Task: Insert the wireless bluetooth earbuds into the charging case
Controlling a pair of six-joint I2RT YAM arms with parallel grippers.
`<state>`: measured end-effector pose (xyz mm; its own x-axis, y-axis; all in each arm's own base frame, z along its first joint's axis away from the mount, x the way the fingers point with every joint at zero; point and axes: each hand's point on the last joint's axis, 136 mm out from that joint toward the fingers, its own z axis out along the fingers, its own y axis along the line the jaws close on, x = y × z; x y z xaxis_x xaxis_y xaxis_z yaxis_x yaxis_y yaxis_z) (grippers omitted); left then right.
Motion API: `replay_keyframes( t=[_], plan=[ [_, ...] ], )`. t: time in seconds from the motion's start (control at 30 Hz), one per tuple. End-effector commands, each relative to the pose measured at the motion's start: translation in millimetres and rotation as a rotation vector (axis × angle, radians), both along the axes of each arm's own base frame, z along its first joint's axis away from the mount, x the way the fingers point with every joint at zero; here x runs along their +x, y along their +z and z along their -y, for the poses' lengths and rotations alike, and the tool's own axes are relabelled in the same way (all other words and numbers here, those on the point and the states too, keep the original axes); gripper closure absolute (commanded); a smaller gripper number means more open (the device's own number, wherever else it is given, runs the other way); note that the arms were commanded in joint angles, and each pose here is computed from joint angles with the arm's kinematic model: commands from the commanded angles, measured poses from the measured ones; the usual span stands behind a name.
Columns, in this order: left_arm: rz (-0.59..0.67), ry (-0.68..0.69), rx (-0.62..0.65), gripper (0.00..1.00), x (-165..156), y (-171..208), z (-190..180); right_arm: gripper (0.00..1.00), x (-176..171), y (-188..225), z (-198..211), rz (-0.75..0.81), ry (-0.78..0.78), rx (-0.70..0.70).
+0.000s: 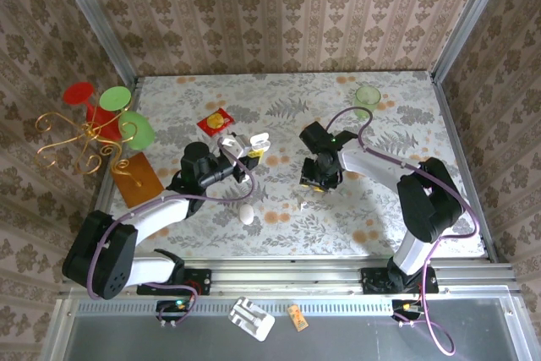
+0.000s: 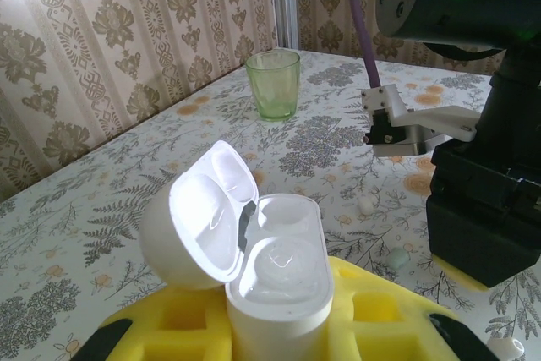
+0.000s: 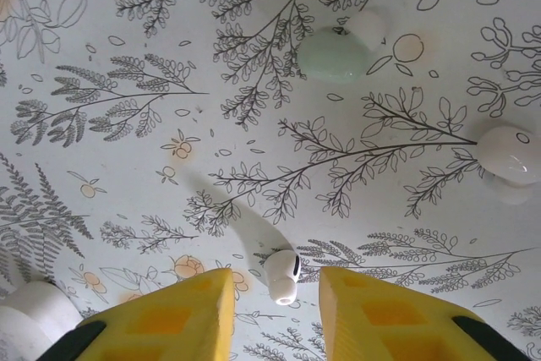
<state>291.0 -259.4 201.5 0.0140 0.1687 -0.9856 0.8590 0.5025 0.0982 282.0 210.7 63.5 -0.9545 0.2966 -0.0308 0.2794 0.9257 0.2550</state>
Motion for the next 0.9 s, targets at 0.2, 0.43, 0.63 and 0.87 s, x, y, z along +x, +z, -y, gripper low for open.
replay_keyframes(
  t=[0.2,0.43,0.63,0.87],
  plan=[
    [0.045,-0.003,-0.007,1.00,0.0,13.6,1.9,0.63,-34.8,-29.8,-19.5,-0.157,0.071,-0.021],
    [0.050,-0.002,-0.004,1.00,-1.2,14.8,1.0,0.64,-45.9,-55.8,-20.2,-0.228,0.081,-0.054],
    [0.048,-0.002,-0.002,1.00,-1.8,14.2,0.6,0.66,-41.4,-60.3,-18.1,-0.226,0.087,-0.080],
    [0.055,0.001,0.002,1.00,-1.4,15.2,0.1,0.65,-33.4,-45.2,-20.9,-0.193,0.096,-0.073]
  ],
)
